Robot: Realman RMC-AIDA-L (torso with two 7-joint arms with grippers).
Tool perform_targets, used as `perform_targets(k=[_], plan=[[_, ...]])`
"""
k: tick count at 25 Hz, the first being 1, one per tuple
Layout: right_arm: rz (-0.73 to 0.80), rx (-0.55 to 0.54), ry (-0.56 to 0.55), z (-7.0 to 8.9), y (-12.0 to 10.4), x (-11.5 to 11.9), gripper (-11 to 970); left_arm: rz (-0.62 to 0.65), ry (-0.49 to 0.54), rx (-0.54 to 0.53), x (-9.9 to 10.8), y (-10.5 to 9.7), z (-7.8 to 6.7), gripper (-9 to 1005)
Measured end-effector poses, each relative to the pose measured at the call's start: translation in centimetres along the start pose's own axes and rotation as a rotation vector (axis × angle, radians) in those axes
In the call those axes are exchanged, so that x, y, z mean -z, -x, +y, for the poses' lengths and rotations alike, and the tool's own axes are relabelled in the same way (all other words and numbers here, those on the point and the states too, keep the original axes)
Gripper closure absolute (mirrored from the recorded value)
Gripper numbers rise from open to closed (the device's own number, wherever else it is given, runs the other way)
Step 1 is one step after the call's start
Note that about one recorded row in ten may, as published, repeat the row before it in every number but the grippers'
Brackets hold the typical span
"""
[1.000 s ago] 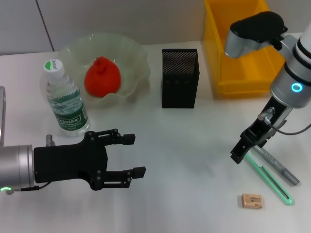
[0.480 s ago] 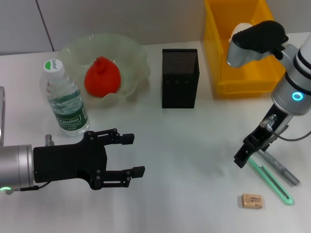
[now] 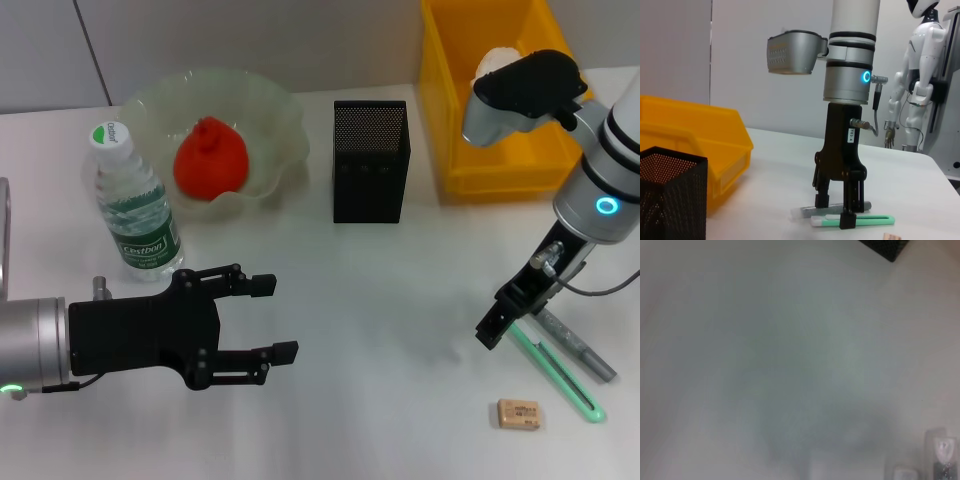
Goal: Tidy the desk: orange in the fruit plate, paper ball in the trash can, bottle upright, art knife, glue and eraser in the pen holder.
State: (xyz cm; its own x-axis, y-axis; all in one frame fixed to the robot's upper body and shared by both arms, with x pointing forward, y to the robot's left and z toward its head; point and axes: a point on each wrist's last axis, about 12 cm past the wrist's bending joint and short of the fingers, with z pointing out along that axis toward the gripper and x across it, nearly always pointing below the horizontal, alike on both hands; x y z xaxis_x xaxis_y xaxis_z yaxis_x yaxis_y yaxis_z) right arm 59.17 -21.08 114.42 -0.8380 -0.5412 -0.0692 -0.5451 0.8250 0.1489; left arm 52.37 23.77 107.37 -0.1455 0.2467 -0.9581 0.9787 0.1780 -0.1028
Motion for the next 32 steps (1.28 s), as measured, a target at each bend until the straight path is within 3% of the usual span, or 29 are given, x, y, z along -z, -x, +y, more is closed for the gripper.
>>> perform_targets(k=[32], plan=[[0.011, 0.037, -0.006, 0.16, 0.18, -0.82, 185, -0.025, 0.004, 0.003, 0.05, 0.17, -0.04, 198]])
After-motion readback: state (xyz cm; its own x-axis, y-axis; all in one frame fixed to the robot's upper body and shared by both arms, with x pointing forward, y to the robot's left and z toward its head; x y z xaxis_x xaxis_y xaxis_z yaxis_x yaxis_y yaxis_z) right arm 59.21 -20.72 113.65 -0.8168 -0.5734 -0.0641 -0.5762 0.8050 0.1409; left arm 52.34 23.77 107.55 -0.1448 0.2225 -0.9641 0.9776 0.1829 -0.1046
